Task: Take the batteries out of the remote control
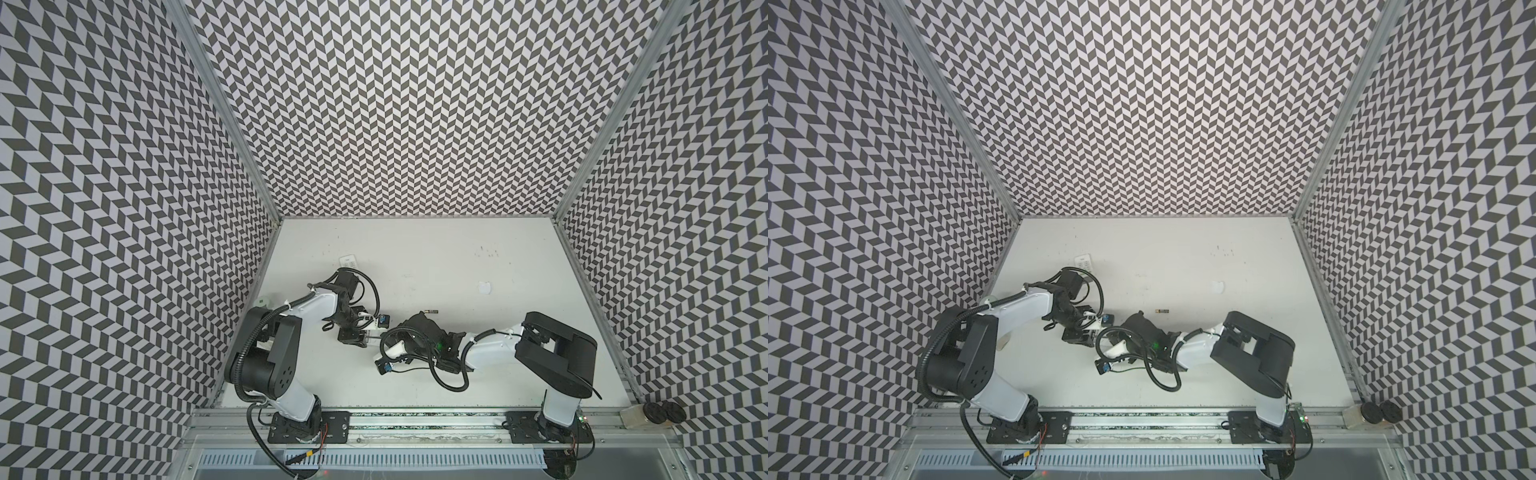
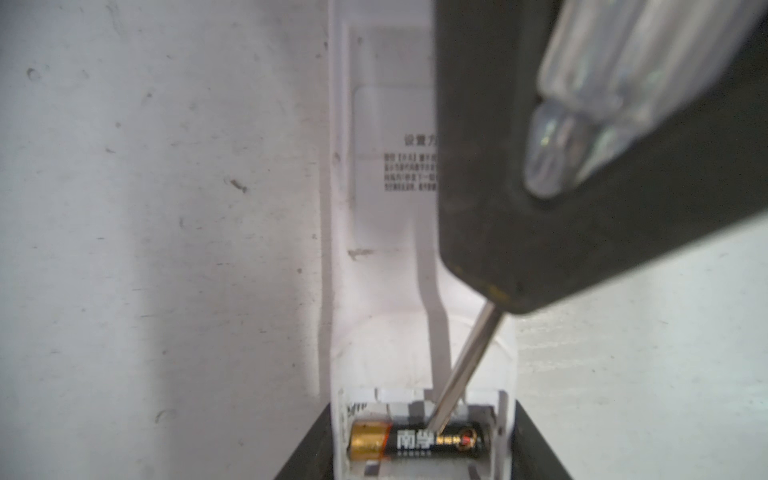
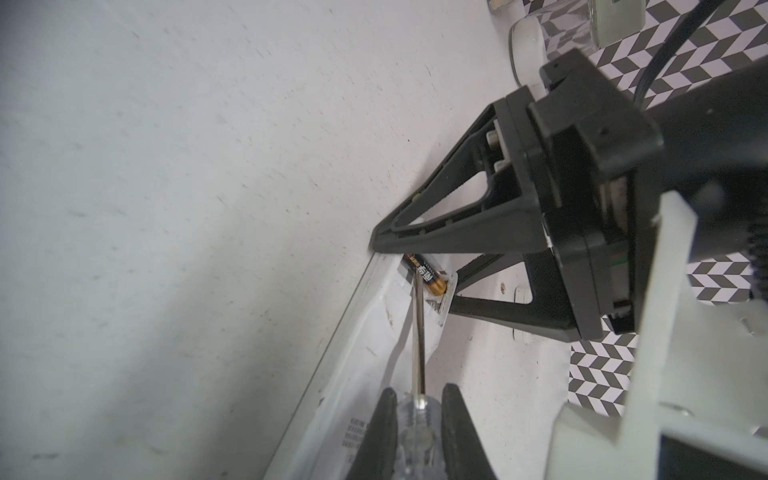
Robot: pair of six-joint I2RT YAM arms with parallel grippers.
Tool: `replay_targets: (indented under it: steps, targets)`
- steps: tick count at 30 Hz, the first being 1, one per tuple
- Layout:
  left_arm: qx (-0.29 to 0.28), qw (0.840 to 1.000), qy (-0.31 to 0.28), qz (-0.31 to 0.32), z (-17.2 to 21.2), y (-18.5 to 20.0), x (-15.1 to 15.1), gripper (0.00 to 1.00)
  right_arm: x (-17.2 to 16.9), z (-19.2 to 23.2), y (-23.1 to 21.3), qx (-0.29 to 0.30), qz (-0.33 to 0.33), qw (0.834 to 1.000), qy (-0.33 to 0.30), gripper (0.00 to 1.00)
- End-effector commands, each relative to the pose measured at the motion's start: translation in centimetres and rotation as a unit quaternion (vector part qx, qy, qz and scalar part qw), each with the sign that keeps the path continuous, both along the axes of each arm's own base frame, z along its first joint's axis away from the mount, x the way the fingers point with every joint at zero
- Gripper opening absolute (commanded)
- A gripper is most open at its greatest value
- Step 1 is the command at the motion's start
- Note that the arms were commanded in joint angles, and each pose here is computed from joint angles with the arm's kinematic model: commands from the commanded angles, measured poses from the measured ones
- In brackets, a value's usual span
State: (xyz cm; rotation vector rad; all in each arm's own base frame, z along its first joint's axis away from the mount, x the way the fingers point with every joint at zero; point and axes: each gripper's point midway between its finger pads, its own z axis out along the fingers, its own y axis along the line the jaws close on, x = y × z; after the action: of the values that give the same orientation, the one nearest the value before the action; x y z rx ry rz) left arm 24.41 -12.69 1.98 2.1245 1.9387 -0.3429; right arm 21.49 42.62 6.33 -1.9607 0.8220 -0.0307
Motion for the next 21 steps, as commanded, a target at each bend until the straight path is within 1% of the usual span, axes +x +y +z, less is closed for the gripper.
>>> replay_targets:
  steps: [1,5,8,12,14,15,17,19,21]
  targets:
    - [0.014,1.0,0.022,-0.008,-0.2,0.2,-0.7,0.43,-0.9,-0.5,0.7,-0.016,0.034,0.999,0.007,0.0]
    - [0.009,1.0,0.023,-0.015,-0.1,0.0,-0.7,0.41,-1.2,-0.6,1.2,-0.02,0.055,0.998,-0.001,0.0]
    - [0.007,0.999,0.029,-0.013,0.1,-0.4,-0.8,0.41,-0.9,-0.3,1.5,-0.008,0.045,0.999,-0.007,0.0]
    - [-0.003,0.999,0.033,-0.017,0.2,-0.7,-1.2,0.41,-0.5,-0.2,1.7,0.002,0.04,0.999,-0.036,0.0]
    - [0.001,0.999,0.034,-0.013,0.1,-0.6,-1.1,0.41,-0.1,0.4,2.0,0.018,0.022,0.999,-0.043,0.0]
    - [0.001,0.999,0.035,-0.012,0.1,-0.6,-1.2,0.42,-0.1,0.8,2.2,0.028,0.016,0.999,-0.042,0.0]
    - [-0.002,0.999,0.031,-0.013,0.3,-0.5,-1.3,0.48,-0.1,1.1,2.1,0.036,0.014,0.999,-0.038,0.0]
    - [0.004,1.0,0.023,-0.012,0.2,0.0,-1.1,0.54,0.1,1.1,1.4,0.028,0.008,0.998,-0.047,0.0]
    - [0.019,1.0,0.017,-0.006,0.2,0.6,-0.8,0.61,0.3,1.1,1.0,0.017,0.005,0.999,-0.042,0.0]
